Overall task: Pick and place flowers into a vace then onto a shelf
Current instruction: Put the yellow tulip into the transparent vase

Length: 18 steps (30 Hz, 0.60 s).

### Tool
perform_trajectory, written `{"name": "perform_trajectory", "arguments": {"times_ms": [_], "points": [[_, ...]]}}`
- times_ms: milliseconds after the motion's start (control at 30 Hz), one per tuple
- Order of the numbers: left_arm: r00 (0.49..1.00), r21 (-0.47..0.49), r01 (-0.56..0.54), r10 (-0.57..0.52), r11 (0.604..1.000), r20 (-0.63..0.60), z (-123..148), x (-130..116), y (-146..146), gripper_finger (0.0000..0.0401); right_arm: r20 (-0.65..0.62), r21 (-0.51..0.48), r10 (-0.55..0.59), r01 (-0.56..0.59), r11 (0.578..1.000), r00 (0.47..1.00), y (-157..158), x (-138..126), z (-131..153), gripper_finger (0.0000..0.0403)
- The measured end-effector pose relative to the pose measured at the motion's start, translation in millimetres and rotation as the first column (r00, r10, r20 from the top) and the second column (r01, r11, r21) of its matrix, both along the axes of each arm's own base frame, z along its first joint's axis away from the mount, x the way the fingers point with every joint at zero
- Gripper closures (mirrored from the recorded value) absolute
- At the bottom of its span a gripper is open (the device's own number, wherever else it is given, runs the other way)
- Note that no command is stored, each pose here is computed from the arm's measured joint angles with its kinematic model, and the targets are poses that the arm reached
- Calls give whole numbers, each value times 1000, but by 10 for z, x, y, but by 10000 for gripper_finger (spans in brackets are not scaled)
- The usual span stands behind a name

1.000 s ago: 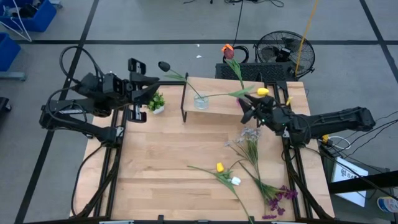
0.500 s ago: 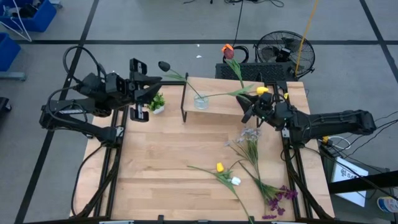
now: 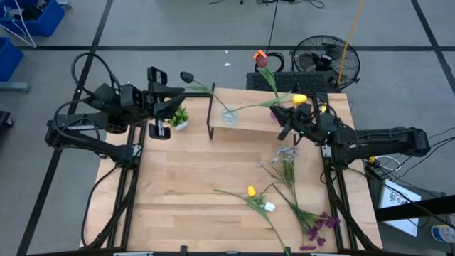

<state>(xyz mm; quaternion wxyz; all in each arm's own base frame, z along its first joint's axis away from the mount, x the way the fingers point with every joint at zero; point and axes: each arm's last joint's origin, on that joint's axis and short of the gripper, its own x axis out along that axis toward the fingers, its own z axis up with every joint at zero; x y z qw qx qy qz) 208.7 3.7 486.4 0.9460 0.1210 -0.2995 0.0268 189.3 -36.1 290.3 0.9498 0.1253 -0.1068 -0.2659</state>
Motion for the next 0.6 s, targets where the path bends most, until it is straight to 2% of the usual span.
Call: {"name": "perform_trajectory", "arguments": {"times_ms": [167, 300, 467, 600], "points": [[1000, -8, -12, 12, 1000, 0, 0, 0, 4, 316, -50, -64, 32, -35, 997, 998, 7, 29, 217, 401], [1000, -14, -21, 21, 1000, 0, 0, 0, 7, 316, -212, -51, 39, -51, 997, 976, -1, 116, 409, 402], [1000, -14, -21, 21, 1000, 0, 0, 0, 7, 316, -332, -37, 65, -82, 996, 941, -21, 326, 712, 402], [1000, -15, -22, 22, 1000, -9, -7, 5, 8, 316, -408, -23, 91, -110, 994, 908, -44, 558, 830, 402]]}}
